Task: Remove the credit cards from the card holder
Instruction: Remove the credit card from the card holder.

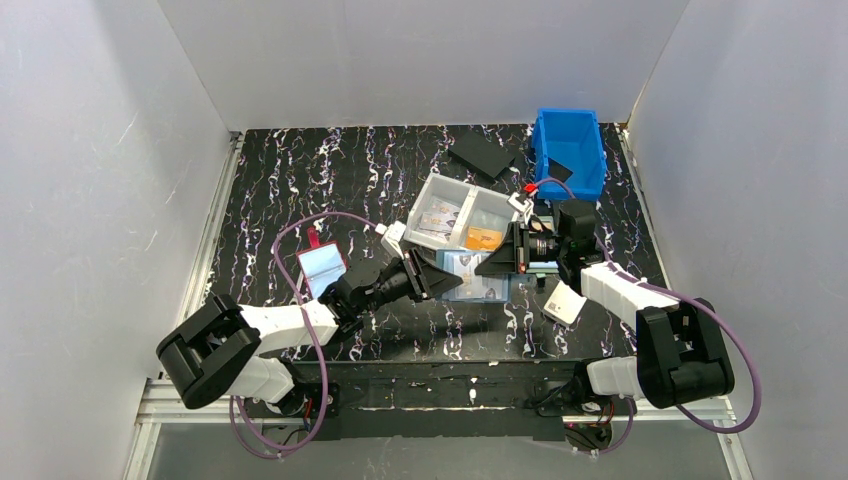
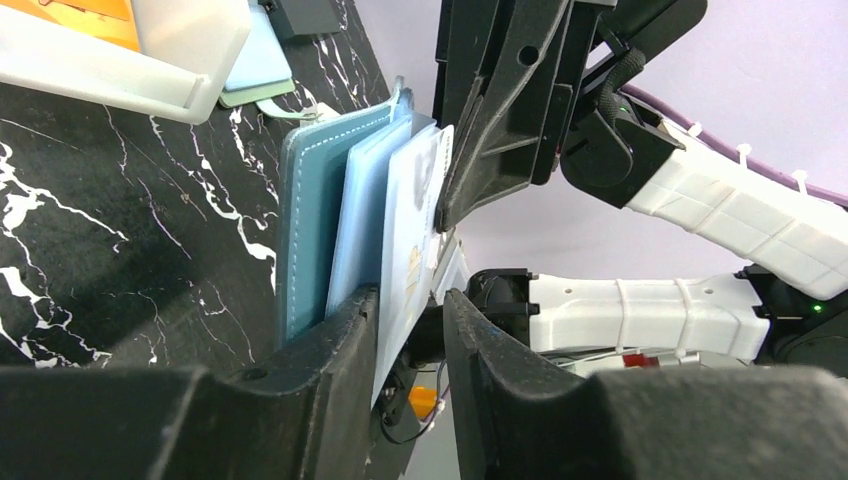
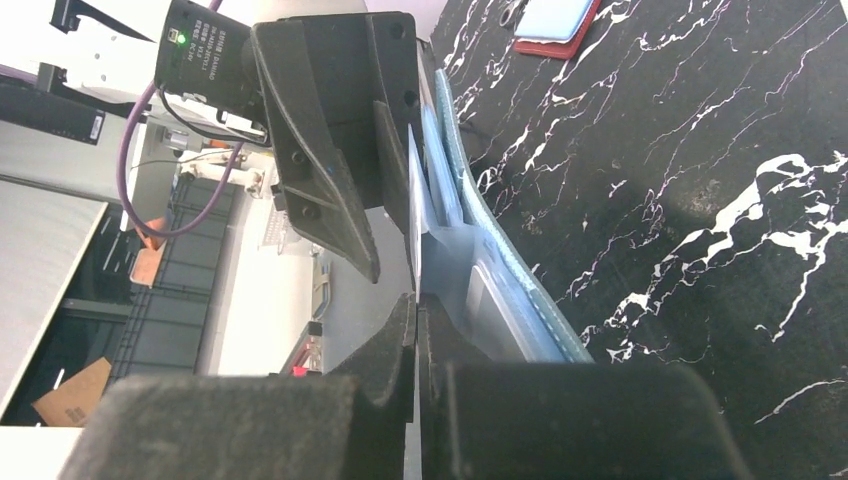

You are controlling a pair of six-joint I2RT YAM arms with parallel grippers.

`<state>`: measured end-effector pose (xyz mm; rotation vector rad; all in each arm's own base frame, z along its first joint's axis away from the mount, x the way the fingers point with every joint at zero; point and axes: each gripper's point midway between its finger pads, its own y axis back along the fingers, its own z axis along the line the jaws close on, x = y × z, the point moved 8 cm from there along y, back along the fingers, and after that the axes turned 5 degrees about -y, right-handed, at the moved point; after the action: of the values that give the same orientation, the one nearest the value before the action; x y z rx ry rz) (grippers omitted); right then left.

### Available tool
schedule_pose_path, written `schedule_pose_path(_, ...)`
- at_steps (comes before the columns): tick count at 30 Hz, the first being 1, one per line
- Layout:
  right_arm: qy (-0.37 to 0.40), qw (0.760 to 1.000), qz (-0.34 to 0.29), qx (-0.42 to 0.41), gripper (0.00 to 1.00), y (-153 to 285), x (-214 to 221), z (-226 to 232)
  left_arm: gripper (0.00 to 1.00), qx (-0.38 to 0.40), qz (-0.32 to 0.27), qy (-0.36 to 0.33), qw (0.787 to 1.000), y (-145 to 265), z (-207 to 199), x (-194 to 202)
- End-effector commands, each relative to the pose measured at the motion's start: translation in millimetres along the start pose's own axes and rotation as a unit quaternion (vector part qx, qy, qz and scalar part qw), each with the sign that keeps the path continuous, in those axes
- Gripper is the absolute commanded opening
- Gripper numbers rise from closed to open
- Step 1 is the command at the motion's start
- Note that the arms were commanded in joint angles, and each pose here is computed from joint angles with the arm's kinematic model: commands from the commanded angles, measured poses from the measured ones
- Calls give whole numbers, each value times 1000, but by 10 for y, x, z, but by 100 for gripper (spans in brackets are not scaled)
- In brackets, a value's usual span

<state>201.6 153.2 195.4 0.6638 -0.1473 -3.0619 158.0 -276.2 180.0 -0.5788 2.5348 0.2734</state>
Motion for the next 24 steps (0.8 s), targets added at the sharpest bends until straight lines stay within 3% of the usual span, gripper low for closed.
schedule_pose_path(1,47,999,4,-9,1,8,-86,67,30,19,-12,3,1000,23,-58,-45)
schedule_pose_path(4,45,999,7,-7,1,1,-85,21,30,12,-20,11,1000,31,-15,-43)
schedule_pose_path(7,42,999,10,-6,1,-5,-87,-14,24,5,-22,19,1000,47,37,-23)
schedule_pose_path(13,42,999,11,2,1,-9,-67,-77,0,-11,-26,32,999,83,149,10)
schedule_pose_path(24,31,999,17,38,1,-34,-33,-349,0,-51,-36,46,997,229,445,122)
